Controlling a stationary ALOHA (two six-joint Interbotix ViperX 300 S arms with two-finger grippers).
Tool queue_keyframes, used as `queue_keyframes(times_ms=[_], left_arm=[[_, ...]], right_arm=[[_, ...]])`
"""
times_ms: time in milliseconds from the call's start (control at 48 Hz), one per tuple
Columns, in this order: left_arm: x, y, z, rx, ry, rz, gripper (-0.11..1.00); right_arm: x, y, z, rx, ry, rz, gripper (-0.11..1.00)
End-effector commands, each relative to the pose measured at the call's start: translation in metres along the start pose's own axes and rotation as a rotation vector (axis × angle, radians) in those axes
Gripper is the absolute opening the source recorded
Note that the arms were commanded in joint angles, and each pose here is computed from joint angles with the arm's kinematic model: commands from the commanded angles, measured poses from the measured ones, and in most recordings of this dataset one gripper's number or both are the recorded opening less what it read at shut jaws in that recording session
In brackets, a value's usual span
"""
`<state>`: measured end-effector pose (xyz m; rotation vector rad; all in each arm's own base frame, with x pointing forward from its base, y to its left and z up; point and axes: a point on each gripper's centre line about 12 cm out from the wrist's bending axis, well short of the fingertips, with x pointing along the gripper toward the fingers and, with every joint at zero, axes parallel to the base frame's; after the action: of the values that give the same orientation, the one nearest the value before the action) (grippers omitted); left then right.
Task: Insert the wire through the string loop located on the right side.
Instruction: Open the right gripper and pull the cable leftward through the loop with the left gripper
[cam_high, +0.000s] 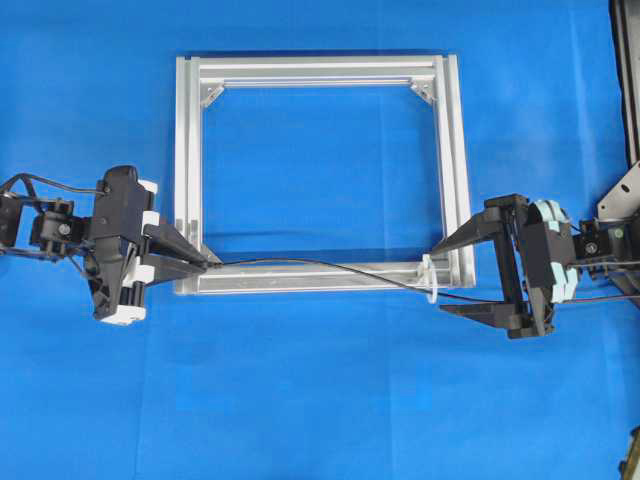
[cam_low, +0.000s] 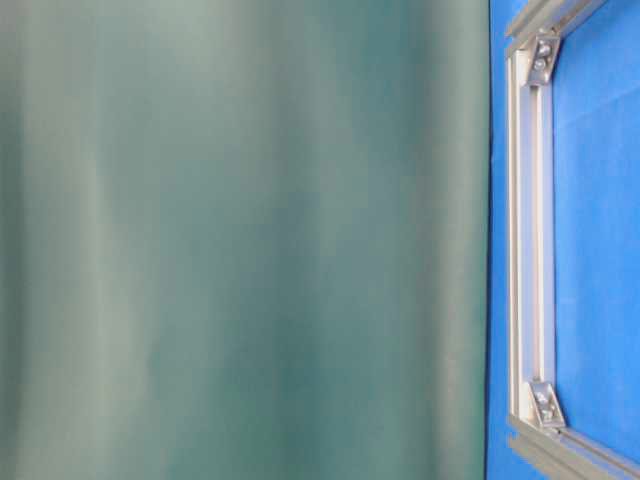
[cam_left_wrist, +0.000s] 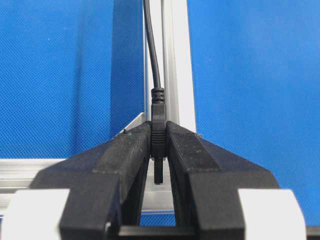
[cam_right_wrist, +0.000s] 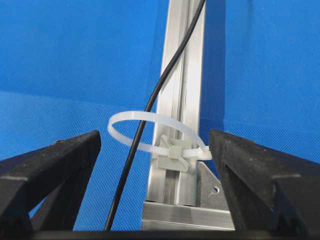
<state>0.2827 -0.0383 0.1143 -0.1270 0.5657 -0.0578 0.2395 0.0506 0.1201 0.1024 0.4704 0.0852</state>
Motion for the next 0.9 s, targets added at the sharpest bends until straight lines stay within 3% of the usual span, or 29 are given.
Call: queue_keyframes(times_ms=[0,271,479,562,875], left_arm=[[-0.002,-0.003,0.007,0.016,-0.025,-0.010,0.09],[-0.001,-0.003,0.008,0.011,-0.026,-0.011,0.13],[-0.002,-0.003,0.006,0.017,-0.020,-0.012,0.73],[-0.002,-0.001,0.006,0.014,-0.019,-0.007,0.90],[-0.003,-0.003,0.015,0.009,-0.042,-0.010,0.90]], right_arm=[[0.001,0.002,0.007,0.001,-0.024,0.006,0.94],[0.001,0.002,0.007,0.001,-0.018,0.006,0.94],[0.001,0.001,0.006,0.001,-0.016,0.004,0.94],[0.001,0.001,0.007,0.001,-0.018,0.004,0.94],[-0.001,0.003,0.019,0.011,-0.050,0.013,0.94]])
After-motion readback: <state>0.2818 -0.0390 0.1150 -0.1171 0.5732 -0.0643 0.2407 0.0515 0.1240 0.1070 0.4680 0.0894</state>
